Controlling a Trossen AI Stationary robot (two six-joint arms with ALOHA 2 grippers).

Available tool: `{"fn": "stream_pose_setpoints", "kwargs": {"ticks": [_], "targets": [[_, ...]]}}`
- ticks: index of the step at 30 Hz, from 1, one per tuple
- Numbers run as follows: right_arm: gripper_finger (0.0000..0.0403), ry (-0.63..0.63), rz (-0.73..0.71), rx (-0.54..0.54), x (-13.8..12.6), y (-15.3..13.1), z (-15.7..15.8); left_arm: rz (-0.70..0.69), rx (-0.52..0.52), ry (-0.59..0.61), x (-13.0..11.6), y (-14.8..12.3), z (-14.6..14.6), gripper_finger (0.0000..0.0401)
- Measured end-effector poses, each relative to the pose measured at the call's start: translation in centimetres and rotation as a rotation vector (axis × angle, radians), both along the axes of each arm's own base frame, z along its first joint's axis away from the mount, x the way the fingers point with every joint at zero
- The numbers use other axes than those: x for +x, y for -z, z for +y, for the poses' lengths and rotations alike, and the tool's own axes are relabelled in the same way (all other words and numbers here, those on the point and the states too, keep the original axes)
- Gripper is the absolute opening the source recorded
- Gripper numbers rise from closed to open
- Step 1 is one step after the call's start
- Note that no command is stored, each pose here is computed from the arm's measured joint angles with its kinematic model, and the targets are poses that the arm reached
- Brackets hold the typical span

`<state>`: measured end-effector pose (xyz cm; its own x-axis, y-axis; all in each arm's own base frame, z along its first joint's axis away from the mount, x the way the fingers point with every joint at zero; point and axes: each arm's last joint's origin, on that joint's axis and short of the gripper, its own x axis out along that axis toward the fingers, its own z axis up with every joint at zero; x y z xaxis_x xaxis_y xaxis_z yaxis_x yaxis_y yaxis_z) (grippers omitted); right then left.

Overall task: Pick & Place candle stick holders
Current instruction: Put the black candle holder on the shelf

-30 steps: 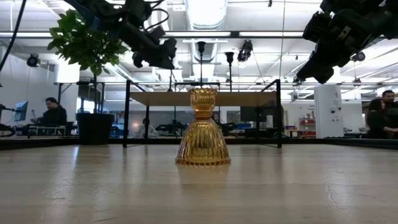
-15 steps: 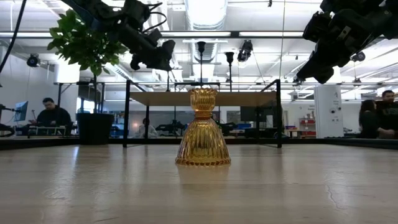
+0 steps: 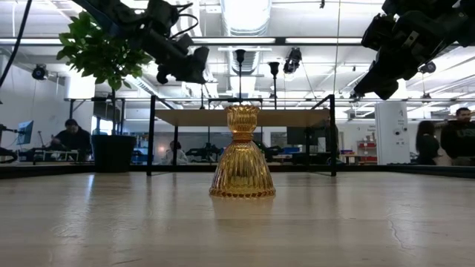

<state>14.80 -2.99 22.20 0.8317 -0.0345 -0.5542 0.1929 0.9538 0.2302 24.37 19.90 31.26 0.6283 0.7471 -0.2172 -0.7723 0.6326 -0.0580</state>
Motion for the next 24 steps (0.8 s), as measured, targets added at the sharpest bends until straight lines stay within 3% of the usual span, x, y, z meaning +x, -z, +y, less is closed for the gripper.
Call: {"fn": "stream_pose_setpoints", "kwargs": {"ticks": [24], "targets": [[0.0013,0.000,0.000,0.000,0.00,0.00,0.00,0.028,0.037,0.017,0.58,0.76,0.80,0.0018]]}}
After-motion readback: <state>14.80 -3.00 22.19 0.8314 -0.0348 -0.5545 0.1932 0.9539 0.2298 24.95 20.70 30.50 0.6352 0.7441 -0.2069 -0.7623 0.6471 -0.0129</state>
